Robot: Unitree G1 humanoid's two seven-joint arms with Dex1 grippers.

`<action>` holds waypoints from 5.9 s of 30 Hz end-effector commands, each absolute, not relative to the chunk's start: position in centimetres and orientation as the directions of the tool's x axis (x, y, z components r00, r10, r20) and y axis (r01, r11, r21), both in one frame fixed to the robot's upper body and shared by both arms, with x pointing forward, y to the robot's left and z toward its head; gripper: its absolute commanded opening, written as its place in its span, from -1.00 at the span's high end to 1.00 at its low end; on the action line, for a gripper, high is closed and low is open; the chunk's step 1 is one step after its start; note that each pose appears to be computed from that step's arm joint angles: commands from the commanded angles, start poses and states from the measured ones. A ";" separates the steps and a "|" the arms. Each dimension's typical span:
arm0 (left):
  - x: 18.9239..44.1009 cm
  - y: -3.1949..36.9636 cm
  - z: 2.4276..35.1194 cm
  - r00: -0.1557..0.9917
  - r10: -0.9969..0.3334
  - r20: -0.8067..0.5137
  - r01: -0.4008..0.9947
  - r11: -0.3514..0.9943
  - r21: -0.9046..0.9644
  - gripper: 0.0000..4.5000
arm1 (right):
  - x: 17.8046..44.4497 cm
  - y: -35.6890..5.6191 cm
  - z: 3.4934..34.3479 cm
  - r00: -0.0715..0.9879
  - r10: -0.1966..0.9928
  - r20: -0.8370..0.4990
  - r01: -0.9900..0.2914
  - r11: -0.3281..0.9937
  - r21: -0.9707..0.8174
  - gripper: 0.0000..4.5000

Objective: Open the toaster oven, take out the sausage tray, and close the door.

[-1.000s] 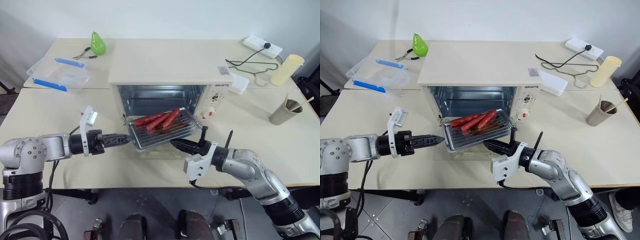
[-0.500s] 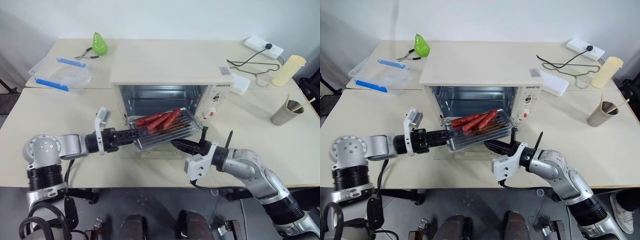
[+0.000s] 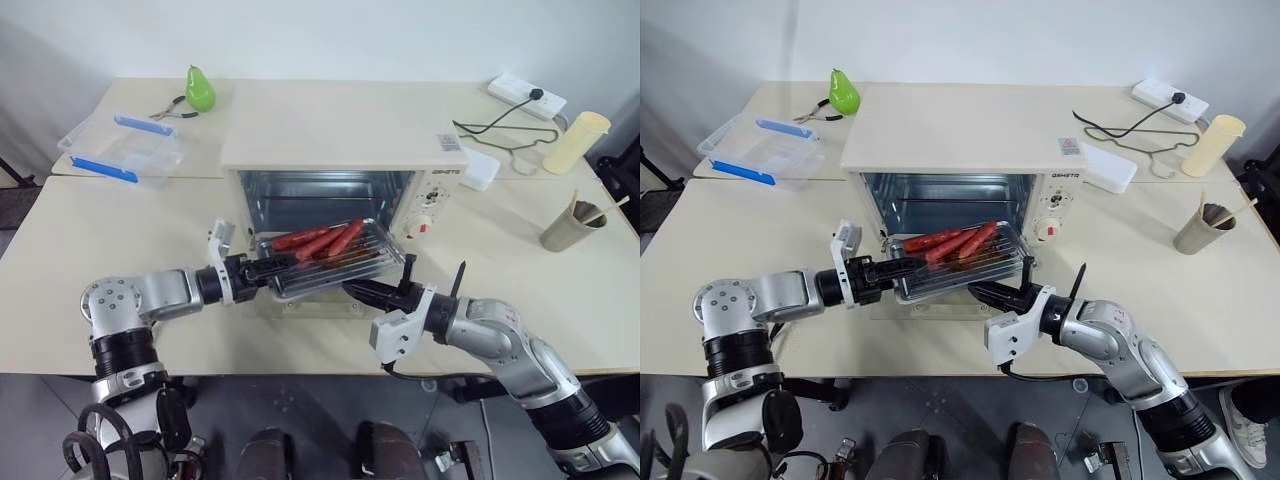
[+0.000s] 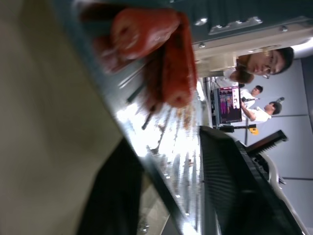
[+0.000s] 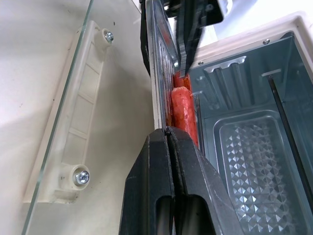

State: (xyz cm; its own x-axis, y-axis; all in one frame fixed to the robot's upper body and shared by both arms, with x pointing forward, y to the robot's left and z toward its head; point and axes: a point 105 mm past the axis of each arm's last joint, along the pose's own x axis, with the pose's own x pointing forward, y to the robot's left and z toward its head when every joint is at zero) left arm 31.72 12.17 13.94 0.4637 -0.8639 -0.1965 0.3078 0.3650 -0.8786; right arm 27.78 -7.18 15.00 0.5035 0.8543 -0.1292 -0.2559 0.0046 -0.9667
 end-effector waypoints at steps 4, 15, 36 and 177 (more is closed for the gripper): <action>31.3 11.7 13.9 0.451 -0.886 -0.107 0.238 0.235 -0.942 0.99 | 27.3 -7.6 17.5 0.499 0.865 -0.055 -0.214 0.061 -0.975 1.00; 30.0 12.7 15.2 0.467 -0.884 -0.021 0.246 0.153 -0.957 1.00 | 25.7 -8.9 17.6 0.420 0.903 -0.084 -0.407 0.105 -0.908 0.43; 20.4 23.5 14.7 0.627 -0.778 0.046 0.285 0.174 -0.942 1.00 | 27.8 -20.6 13.1 0.510 0.805 -0.302 -0.800 0.315 -0.511 0.07; 21.0 27.9 17.1 0.576 -0.766 -0.284 0.817 0.535 0.214 -0.99 | 22.3 -18.4 17.9 0.319 0.932 -0.170 -0.927 0.270 -0.259 -1.00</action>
